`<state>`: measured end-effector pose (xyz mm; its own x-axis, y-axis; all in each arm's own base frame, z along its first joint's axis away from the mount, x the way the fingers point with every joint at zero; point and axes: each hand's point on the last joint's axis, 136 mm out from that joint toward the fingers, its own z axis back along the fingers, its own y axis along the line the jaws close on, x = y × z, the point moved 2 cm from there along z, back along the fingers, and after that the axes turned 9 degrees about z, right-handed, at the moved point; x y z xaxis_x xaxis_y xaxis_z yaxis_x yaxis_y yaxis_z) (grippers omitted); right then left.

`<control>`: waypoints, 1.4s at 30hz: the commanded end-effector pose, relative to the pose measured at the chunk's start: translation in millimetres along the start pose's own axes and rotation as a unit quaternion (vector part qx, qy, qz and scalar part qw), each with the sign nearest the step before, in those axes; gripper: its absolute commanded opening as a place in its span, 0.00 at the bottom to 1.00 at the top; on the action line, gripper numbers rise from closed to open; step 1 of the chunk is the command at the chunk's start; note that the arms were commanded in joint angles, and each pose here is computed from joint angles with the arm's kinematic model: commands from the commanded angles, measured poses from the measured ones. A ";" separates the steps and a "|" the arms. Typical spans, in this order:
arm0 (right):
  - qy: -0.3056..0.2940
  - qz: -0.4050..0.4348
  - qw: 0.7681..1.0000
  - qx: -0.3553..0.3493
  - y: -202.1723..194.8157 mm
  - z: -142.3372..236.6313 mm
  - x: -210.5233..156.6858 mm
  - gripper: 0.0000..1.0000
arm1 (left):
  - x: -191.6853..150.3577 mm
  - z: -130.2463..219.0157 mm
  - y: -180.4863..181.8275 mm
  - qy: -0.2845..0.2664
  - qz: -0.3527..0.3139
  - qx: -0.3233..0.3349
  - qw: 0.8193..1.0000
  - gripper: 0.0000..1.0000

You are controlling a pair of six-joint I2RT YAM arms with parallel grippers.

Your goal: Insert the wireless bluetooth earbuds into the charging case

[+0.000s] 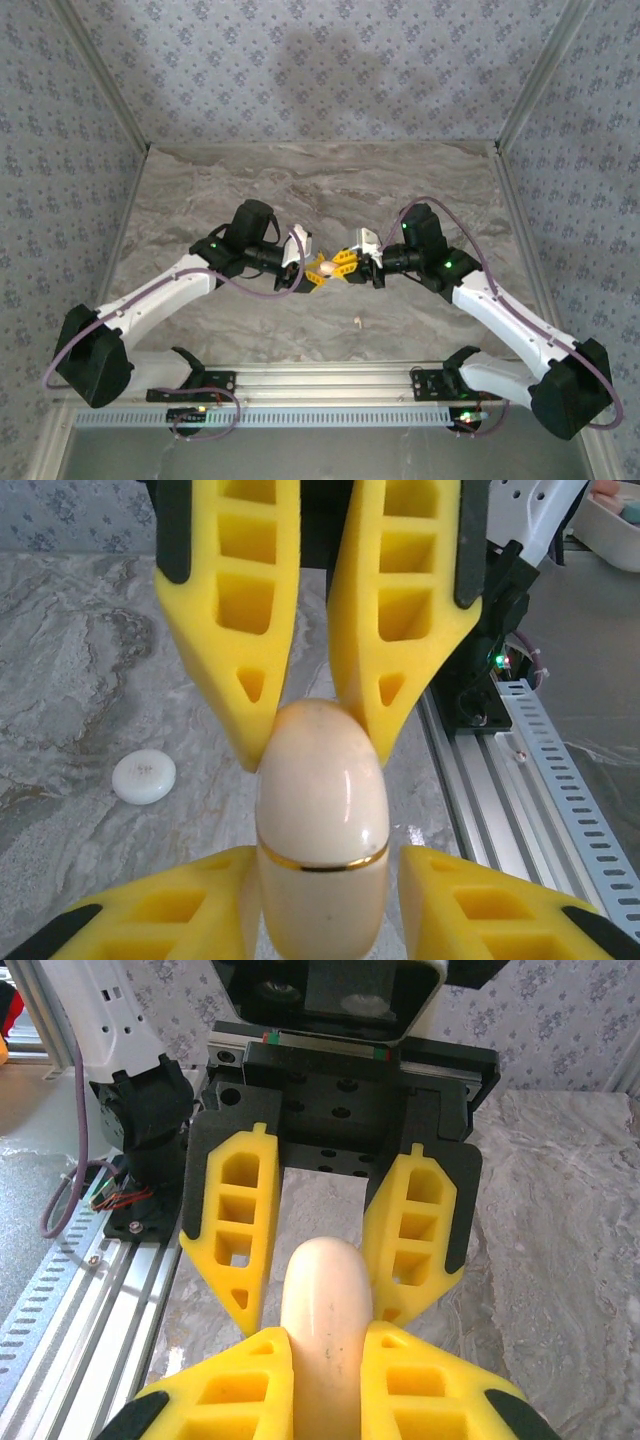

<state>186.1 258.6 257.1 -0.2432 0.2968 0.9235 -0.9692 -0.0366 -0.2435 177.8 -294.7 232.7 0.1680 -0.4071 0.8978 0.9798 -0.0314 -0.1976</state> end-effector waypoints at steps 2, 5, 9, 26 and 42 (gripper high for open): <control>-0.006 0.014 1.000 0.005 -2.5 0.4 9.9 0.17 | 20.7 2.9 -2.8 -0.022 -0.019 -0.008 1.000 0.43; -0.006 0.015 1.000 0.005 -2.6 0.2 10.4 0.17 | 21.3 3.1 -3.6 -0.023 -0.020 -0.009 0.999 0.41; -0.005 0.014 1.000 0.004 -2.9 0.3 10.2 0.17 | 21.6 3.1 -4.1 -0.023 -0.020 -0.010 0.999 0.33; 0.021 -0.006 0.995 -0.096 -31.7 14.5 0.1 0.49 | 17.6 5.0 -9.7 -0.022 -0.026 -0.015 0.999 0.27; -0.005 -0.032 0.992 -0.123 -39.9 28.9 7.7 0.51 | 10.1 3.0 -0.6 -0.045 -0.015 0.008 0.999 0.26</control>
<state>225.0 238.9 272.9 -0.1857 0.3104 0.9323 -0.9480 0.1929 -0.2530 178.4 -295.6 233.4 0.1635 -0.3800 0.9104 0.9823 -0.0229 -0.1860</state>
